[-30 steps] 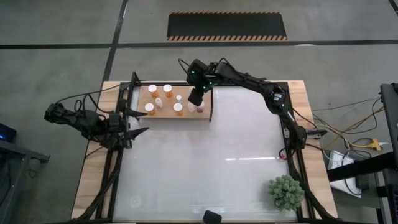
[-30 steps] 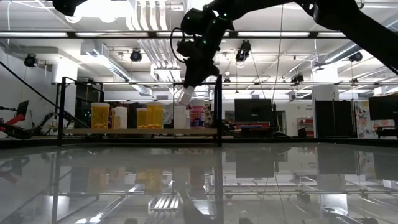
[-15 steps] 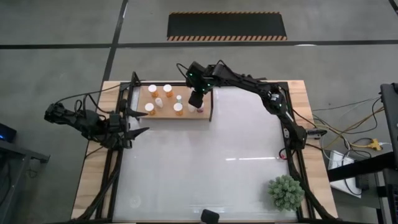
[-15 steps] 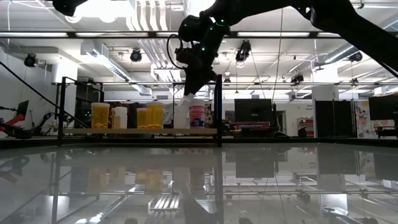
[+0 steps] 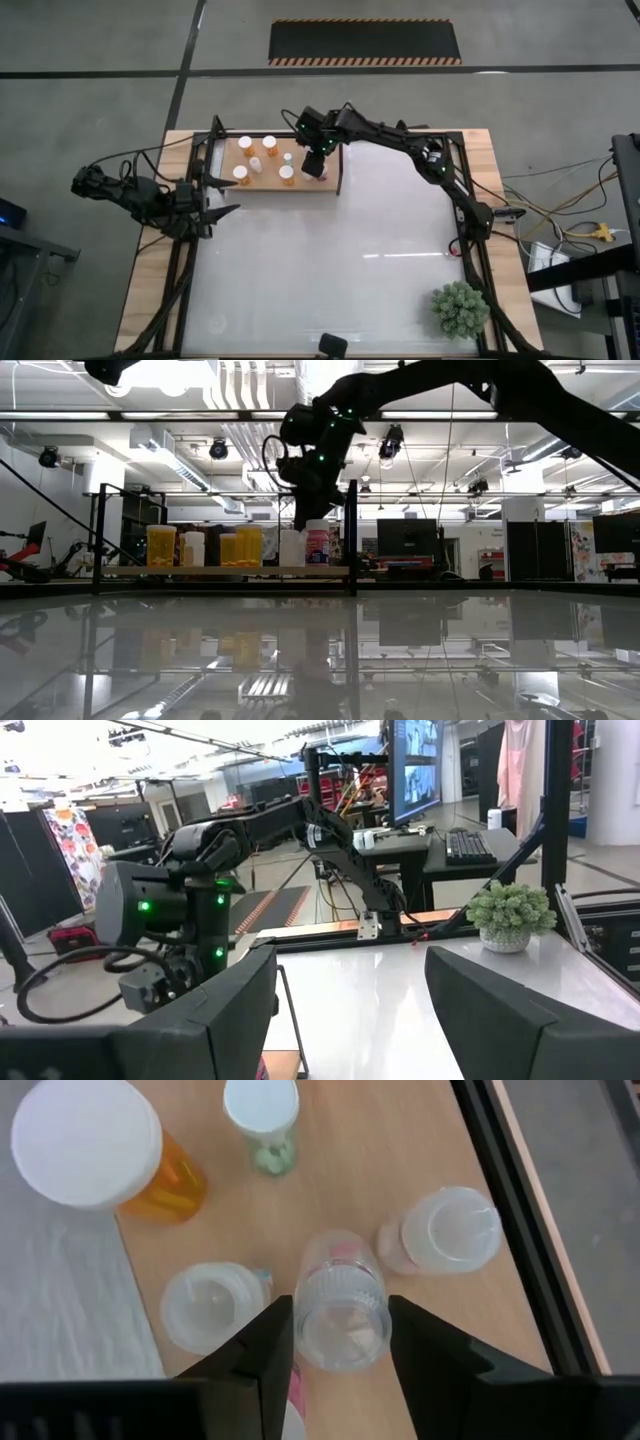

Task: Pick and place medicine bottles onto shelf by color
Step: Put the small transparent pill bottle on the shelf, then return to Home Position

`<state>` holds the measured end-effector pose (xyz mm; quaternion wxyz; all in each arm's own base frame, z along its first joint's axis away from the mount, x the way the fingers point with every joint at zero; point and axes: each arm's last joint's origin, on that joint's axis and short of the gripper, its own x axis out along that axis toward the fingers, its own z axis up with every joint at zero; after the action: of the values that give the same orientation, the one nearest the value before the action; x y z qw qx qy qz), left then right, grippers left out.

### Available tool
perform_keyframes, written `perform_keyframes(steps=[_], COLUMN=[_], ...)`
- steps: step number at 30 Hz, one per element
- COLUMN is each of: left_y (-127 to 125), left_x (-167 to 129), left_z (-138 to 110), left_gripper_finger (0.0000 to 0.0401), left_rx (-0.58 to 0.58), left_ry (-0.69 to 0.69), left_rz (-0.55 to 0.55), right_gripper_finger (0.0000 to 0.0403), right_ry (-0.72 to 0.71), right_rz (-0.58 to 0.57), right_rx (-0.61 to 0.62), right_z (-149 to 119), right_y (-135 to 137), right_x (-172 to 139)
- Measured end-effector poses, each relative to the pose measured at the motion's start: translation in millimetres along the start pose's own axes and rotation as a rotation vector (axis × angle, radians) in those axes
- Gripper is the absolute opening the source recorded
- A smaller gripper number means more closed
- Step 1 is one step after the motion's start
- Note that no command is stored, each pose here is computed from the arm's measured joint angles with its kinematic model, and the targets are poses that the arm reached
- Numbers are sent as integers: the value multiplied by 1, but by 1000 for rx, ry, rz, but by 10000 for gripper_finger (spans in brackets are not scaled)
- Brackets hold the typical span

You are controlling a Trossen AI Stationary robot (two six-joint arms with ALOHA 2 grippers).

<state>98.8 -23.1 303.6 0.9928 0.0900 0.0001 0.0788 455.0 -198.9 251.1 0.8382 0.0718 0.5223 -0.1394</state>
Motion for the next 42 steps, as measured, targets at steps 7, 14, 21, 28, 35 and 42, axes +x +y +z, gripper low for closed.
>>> perform_keyframes(steps=[7, 14, 21, 28, 35, 42], left_y=[0, 0, 0, 0, 0, -2], left_x=[0, 0, 0, 0, 0, 3], left_z=[0, 0, 0, 0, 0, 0], left_gripper_finger=[239, 239, 239, 239, 239, 239], left_rx=[2, 2, 1, 0, -35, -122], left_ry=[-1, -2, -3, -3, -2, 4], left_rz=[0, 0, 1, 0, 0, 0], right_gripper_finger=[148, 162, 187, 195, 175, 88], right_ry=[11, -6, -21, -37, -119, -204], right_rz=[2, -3, -7, -9, 6, 53], right_rx=[7, 25, 24, 23, -1, -116], right_z=[-1, 1, 2, 5, 14, 16], right_y=[0, 0, -1, -1, 13, 63], right_x=[7, 7, 7, 2, -39, -84])
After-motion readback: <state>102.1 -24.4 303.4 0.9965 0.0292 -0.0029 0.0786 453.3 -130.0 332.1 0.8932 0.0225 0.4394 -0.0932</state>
